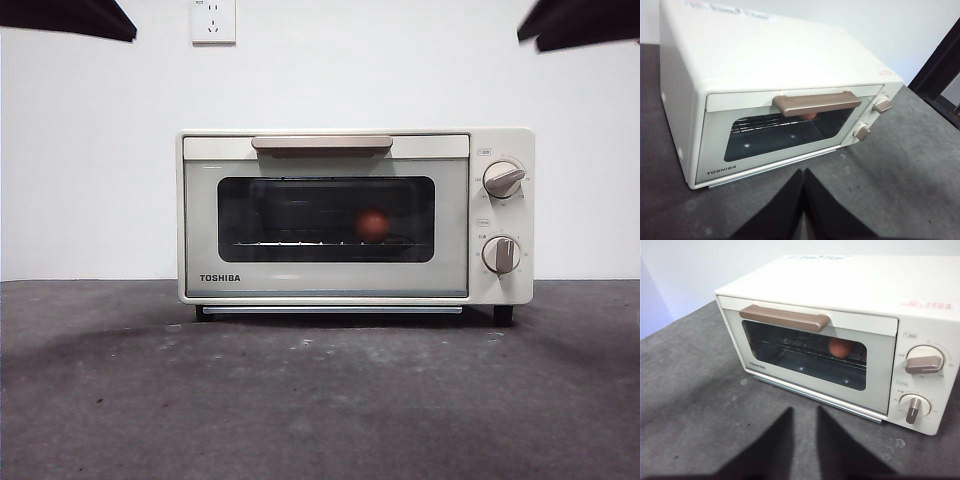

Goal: Eggoven

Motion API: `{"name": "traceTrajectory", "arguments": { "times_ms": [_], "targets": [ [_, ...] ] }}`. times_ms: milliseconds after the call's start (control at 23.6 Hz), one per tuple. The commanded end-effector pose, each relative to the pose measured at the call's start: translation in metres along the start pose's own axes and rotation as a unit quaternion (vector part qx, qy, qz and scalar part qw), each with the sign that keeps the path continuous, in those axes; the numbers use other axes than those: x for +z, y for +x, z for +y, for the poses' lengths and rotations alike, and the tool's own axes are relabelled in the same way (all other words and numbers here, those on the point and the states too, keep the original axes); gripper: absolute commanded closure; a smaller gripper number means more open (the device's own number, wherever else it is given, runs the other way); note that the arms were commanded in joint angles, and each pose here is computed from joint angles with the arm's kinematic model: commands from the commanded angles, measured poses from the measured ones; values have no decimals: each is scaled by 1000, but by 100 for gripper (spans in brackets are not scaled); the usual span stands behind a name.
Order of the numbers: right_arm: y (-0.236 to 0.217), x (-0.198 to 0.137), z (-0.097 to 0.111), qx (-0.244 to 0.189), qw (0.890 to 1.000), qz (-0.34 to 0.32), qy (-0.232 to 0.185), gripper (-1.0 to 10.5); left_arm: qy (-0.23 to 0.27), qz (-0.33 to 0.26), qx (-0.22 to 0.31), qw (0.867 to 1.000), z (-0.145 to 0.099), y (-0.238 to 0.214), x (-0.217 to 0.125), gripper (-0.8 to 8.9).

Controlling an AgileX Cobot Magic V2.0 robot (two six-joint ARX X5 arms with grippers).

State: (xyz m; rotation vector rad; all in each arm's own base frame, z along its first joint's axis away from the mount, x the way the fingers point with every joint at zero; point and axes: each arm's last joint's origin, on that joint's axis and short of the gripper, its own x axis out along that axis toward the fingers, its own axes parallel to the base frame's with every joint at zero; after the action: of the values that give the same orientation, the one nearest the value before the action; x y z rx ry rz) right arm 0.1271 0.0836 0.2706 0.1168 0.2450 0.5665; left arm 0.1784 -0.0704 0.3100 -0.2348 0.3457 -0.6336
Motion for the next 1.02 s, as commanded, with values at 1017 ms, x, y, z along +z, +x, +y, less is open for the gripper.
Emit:
{"name": "traceTrajectory", "arguments": {
  "times_ms": [1017],
  "targets": [
    [6,-2,-1,-14,1000,-11,-5,943,5,17,2,1000,-2,-4,-1,806]
  ]
}}
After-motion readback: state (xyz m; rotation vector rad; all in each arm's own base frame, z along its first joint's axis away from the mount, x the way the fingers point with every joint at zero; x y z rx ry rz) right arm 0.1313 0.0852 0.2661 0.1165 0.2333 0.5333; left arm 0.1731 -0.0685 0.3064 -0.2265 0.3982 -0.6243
